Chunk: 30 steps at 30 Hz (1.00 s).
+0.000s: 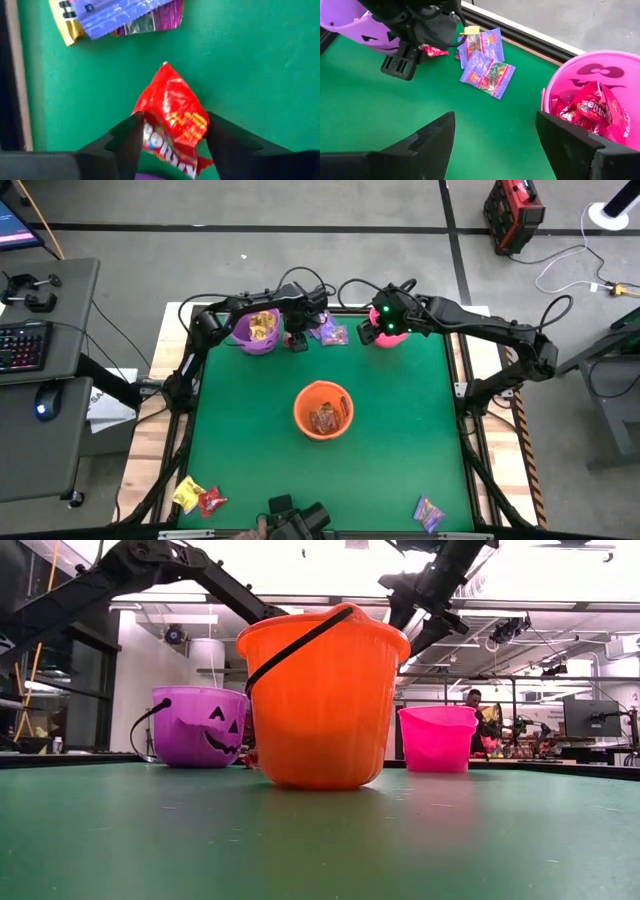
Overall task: Sort candy by brand, put in halloween buckets
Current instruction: Put the red candy into the pink bucket
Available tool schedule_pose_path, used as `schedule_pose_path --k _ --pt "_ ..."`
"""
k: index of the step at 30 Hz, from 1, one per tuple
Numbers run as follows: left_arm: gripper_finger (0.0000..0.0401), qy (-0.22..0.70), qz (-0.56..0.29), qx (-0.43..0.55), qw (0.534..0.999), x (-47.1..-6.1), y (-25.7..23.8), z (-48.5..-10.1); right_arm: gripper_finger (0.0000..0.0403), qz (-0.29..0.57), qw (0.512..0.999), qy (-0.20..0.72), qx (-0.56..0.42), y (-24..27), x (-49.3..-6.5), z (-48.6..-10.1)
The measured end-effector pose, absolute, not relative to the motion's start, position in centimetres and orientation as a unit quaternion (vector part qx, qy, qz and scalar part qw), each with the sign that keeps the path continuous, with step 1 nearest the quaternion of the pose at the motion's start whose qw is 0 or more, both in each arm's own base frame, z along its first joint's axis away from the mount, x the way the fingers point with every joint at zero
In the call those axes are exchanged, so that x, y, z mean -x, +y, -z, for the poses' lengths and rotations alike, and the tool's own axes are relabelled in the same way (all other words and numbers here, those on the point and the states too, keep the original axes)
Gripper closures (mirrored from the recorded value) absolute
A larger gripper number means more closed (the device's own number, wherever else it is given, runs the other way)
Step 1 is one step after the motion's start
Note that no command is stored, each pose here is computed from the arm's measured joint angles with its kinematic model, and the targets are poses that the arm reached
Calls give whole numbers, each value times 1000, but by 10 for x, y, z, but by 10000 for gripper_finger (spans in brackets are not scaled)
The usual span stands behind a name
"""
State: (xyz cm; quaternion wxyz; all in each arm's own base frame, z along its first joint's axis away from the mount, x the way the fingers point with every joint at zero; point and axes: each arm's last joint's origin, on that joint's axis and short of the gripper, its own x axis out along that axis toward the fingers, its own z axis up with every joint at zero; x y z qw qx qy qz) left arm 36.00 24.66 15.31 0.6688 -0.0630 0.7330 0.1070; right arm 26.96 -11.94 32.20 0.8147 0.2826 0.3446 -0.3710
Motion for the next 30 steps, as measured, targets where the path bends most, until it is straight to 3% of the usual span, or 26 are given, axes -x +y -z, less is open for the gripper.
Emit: schedule_pose_path --k 2,7,8,14,22,30 --pt "239 735 -105 65 666 -360 246 -151 132 370 815 346 -282 -119 -270 -322" --pt "373 729 -116 71 671 -359 246 -158 132 366 817 351 -275 -119 -269 -322" --pt "384 724 -125 75 675 -359 248 -162 132 366 817 351 -274 -119 -269 -322" --pt "395 662 -183 64 724 -361 256 -218 132 358 830 343 -256 -117 -266 -328" --pt "398 458 -223 68 858 -381 249 -308 132 375 868 217 -241 -110 -241 -372" --pt "400 255 -152 174 939 -433 229 -322 132 368 886 131 -250 -100 -216 -402"
